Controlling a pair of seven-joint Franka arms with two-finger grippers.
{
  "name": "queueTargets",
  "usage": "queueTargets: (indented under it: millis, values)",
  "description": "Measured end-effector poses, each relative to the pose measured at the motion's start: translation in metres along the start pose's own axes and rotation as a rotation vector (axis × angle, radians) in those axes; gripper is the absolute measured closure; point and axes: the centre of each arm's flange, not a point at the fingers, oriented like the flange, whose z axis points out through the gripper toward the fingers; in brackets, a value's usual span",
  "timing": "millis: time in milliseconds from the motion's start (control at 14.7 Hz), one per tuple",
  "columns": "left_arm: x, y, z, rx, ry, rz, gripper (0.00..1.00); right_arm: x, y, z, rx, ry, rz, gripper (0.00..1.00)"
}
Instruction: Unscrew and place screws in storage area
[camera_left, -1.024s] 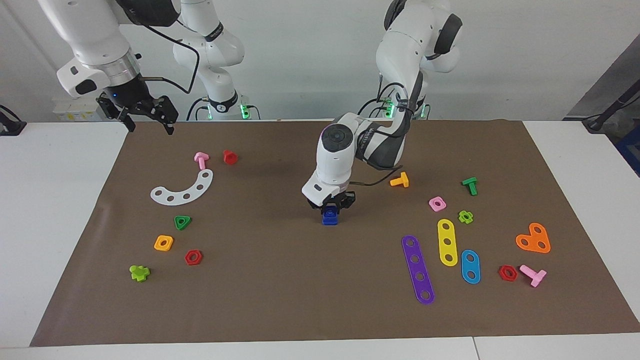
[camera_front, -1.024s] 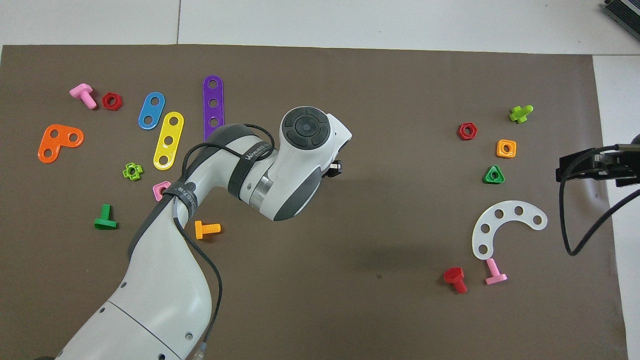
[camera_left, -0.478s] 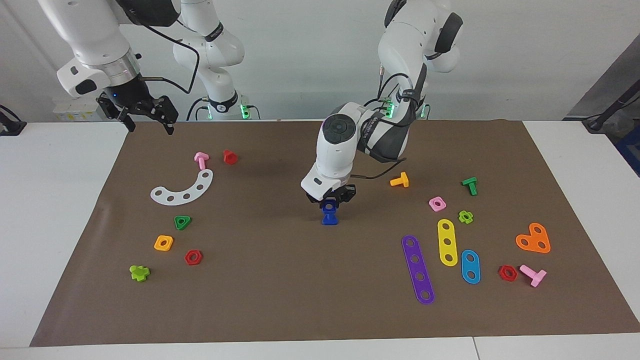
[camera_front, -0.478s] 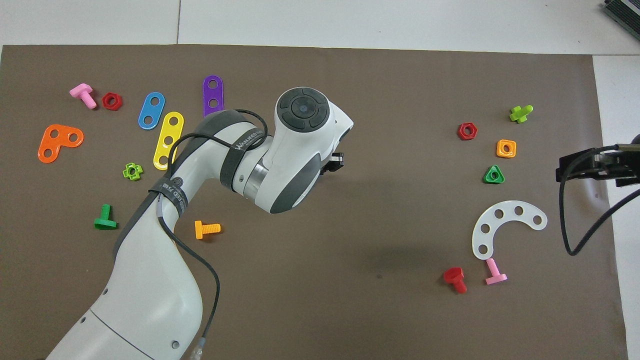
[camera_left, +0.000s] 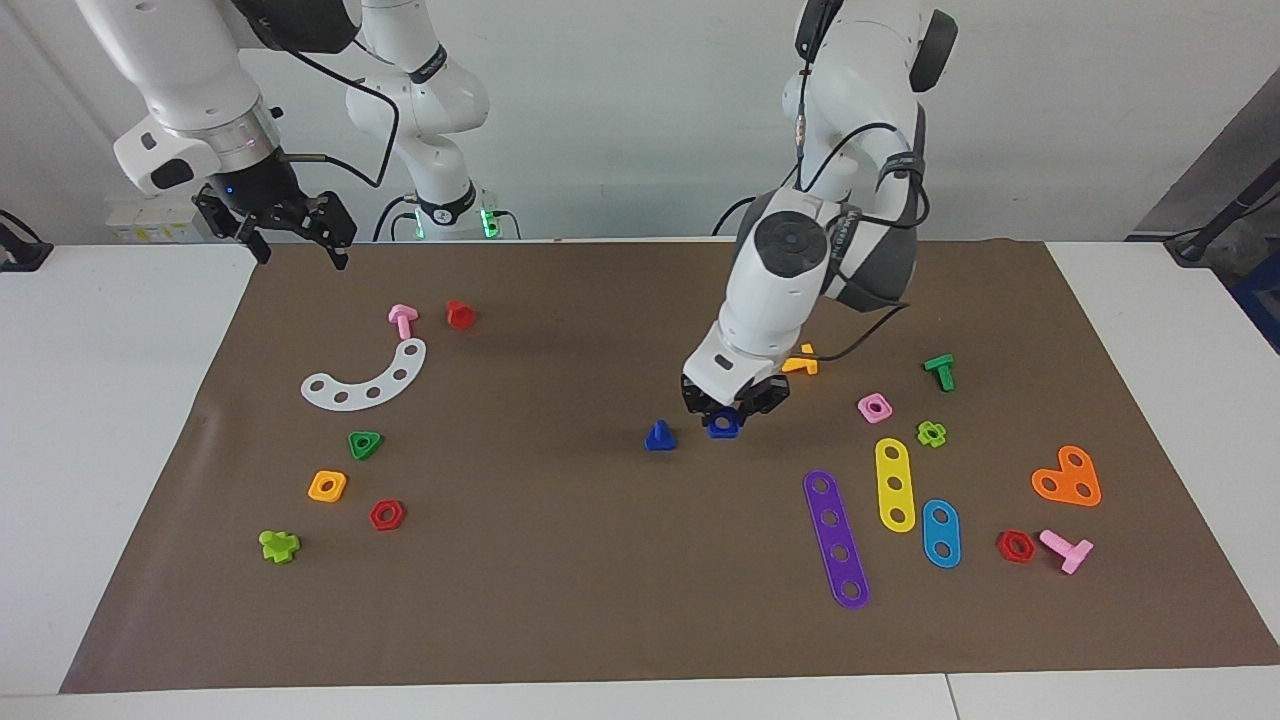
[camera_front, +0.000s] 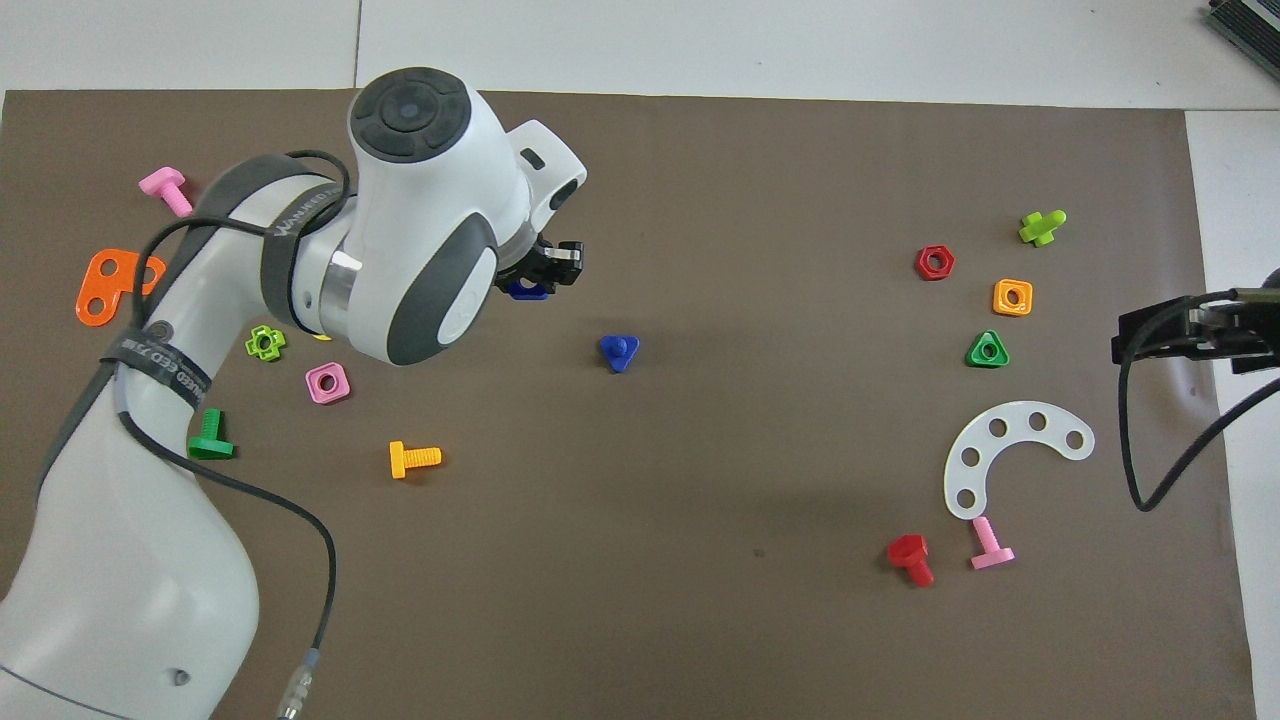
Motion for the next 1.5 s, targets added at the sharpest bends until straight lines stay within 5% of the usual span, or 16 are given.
queueTargets:
  millis: [273, 478, 683, 1024, 1365, 1502]
  values:
    - [0.002, -0.077, 0.026, 0.012, -0.057, 0.109, 0.52, 0.001, -0.001, -0.001, 0.006, 0.005, 0.0, 0.0]
    - [-0.001, -0.123, 0.054, 0.007, -0.012, 0.153, 0.52, 0.007, -0.023, -0.008, 0.051, 0.081, -0.024, 0.0]
    - [-0.028, -0.138, 0.098, 0.011, 0.017, 0.182, 0.52, 0.007, -0.088, -0.003, 0.067, 0.121, -0.035, 0.0]
    - [-0.071, -0.139, 0.136, 0.018, -0.025, 0.214, 0.52, 0.014, -0.217, 0.049, 0.103, 0.16, 0.006, 0.0]
    - [-0.063, -0.138, 0.114, 0.018, 0.001, 0.217, 0.04, 0.019, -0.335, 0.142, 0.146, 0.195, 0.065, 0.0]
    - [-0.049, -0.138, 0.08, 0.019, -0.011, 0.211, 0.0, 0.018, -0.362, 0.176, 0.138, 0.186, 0.045, 0.0]
